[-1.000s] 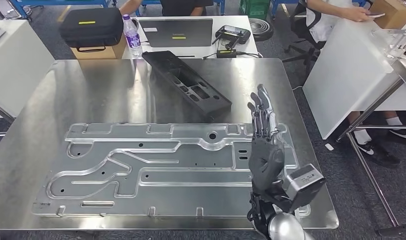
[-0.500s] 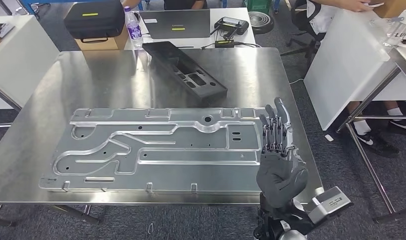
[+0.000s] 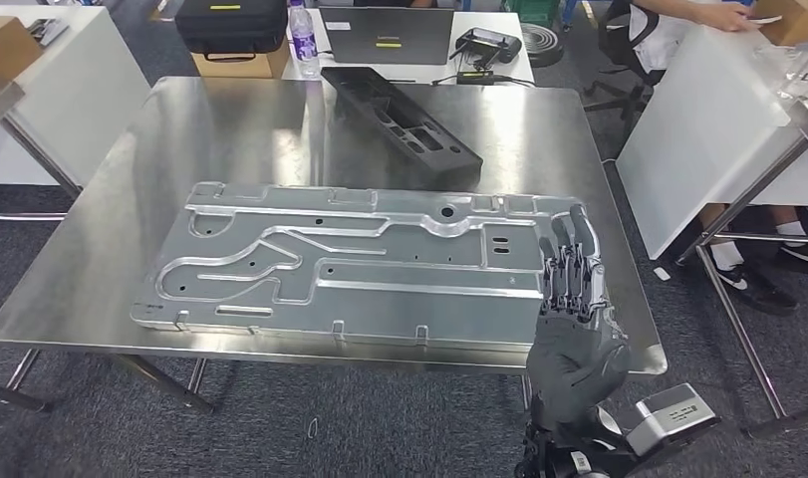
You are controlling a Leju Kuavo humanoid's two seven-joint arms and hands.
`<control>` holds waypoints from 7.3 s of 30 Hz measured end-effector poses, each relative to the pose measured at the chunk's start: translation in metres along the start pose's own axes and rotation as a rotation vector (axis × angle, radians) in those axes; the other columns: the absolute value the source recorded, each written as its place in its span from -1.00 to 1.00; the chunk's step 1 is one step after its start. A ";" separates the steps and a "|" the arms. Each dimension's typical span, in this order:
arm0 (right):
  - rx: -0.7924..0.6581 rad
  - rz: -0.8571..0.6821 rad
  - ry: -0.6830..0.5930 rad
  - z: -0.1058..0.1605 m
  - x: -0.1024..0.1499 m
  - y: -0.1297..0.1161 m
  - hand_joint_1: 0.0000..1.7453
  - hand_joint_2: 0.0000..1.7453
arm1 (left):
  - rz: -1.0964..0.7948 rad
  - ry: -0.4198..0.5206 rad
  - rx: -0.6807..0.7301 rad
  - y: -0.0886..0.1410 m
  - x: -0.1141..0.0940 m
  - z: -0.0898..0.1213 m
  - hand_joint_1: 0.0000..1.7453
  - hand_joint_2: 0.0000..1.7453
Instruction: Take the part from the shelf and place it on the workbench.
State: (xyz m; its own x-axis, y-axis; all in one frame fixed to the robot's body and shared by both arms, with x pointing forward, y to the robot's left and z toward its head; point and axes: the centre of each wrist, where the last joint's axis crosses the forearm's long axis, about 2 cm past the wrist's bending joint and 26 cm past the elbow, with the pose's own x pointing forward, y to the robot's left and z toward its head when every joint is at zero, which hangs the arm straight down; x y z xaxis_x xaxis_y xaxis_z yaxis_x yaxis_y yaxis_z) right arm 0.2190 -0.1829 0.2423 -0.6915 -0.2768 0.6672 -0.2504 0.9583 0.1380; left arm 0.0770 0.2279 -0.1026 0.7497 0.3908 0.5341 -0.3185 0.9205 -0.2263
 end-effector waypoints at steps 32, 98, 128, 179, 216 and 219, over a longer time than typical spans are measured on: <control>0.018 0.005 0.026 0.005 -0.002 -0.003 -1.00 -1.00 | -0.012 -0.002 0.015 -0.001 0.000 0.000 -1.00 -1.00; 0.167 0.056 0.129 0.024 -0.015 -0.002 -1.00 -1.00 | -0.018 0.006 0.066 0.008 -0.002 0.001 -1.00 -1.00; 0.181 0.056 0.142 0.026 -0.017 -0.001 -1.00 -1.00 | -0.021 -0.015 0.059 0.006 -0.001 0.001 -1.00 -1.00; 0.259 0.091 0.219 0.029 -0.023 0.005 -1.00 -1.00 | -0.009 -0.013 0.043 0.000 -0.001 0.000 -1.00 -1.00; 0.468 0.727 1.950 0.334 -0.121 -0.095 -1.00 -1.00 | -0.107 0.023 -0.015 -0.004 -0.003 0.001 -1.00 -1.00; 0.470 0.727 1.992 0.338 -0.120 -0.096 -1.00 -1.00 | -0.108 0.026 -0.010 -0.002 -0.004 0.002 -1.00 -1.00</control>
State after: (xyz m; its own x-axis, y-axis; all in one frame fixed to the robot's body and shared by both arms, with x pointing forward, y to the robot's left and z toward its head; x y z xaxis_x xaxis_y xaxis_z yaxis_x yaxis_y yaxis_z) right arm 0.0966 -0.2658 -0.0981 0.6292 0.7445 0.2232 -0.6587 0.6632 -0.3554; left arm 0.0732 0.2249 -0.1029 0.7940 0.2890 0.5349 -0.2293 0.9572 -0.1769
